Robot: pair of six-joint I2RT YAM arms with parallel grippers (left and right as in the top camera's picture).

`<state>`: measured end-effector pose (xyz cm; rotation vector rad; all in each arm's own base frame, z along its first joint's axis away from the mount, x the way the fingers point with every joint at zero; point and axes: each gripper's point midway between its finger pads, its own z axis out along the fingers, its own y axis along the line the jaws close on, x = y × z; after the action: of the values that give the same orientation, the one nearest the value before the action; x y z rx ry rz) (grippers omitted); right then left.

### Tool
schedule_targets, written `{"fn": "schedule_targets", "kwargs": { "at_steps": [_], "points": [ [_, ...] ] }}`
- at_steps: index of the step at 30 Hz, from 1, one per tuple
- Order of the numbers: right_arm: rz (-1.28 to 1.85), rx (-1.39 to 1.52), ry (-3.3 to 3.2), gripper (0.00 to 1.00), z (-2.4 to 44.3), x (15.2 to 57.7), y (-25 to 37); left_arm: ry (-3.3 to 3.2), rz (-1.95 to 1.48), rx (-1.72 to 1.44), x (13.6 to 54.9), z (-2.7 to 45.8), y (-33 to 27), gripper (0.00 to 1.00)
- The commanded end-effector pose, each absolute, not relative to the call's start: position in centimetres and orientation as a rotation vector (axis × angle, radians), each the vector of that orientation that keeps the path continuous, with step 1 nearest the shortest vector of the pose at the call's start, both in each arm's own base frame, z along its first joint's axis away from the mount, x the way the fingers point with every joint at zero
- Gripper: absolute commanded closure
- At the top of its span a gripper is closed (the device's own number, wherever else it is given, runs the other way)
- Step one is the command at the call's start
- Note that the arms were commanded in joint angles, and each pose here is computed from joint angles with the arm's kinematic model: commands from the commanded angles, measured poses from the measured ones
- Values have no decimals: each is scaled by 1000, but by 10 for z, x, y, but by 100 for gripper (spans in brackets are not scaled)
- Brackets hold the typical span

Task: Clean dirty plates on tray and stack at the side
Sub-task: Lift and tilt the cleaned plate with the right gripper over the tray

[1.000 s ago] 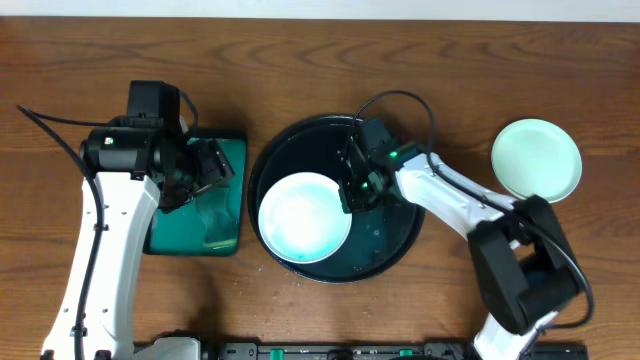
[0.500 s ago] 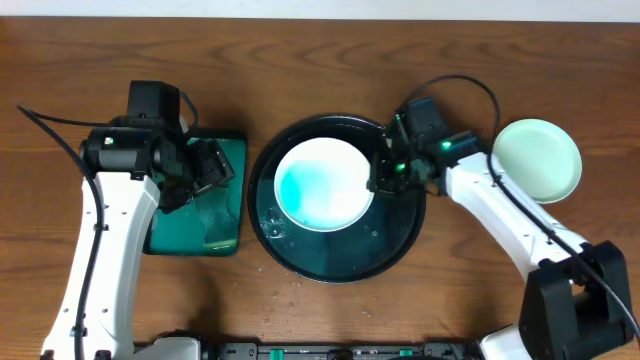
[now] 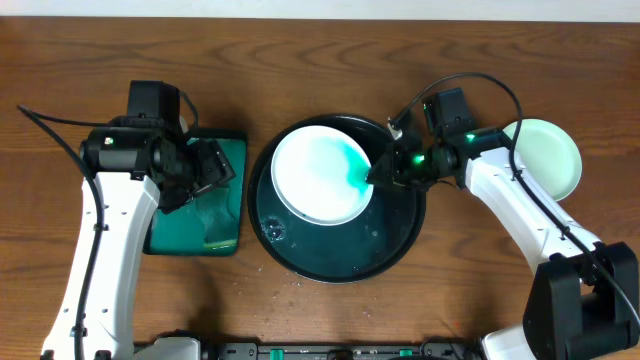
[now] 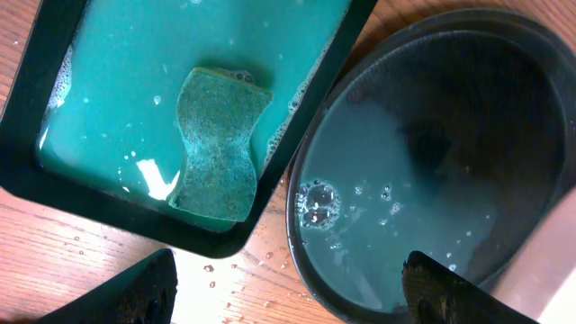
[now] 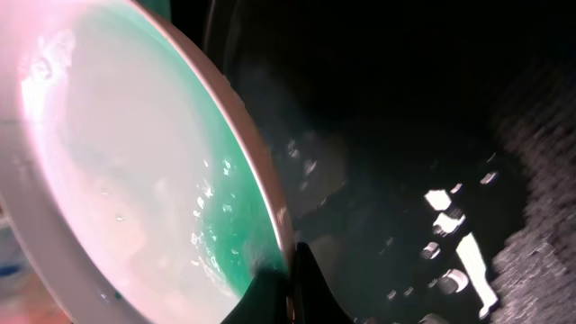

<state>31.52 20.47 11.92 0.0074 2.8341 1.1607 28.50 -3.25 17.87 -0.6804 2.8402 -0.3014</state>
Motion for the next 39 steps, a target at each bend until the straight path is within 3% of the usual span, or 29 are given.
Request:
{"fn": "schedule_targets", "kwargs": {
  "at_steps": [1, 16, 28, 39],
  "points": [
    [1004, -73, 2769, 99, 121, 330, 193, 2830, -309, -700, 283, 182, -32, 19],
    [486, -281, 2524, 99, 145, 378, 157, 2830, -305, -700, 283, 182, -32, 19],
    [-97, -528, 2268, 99, 209, 362, 149, 2830, -305, -700, 283, 182, -32, 20],
    [-526, -693, 2121, 99, 230, 350, 148, 2830, -305, -700, 283, 182, -32, 20]
  ]
}}
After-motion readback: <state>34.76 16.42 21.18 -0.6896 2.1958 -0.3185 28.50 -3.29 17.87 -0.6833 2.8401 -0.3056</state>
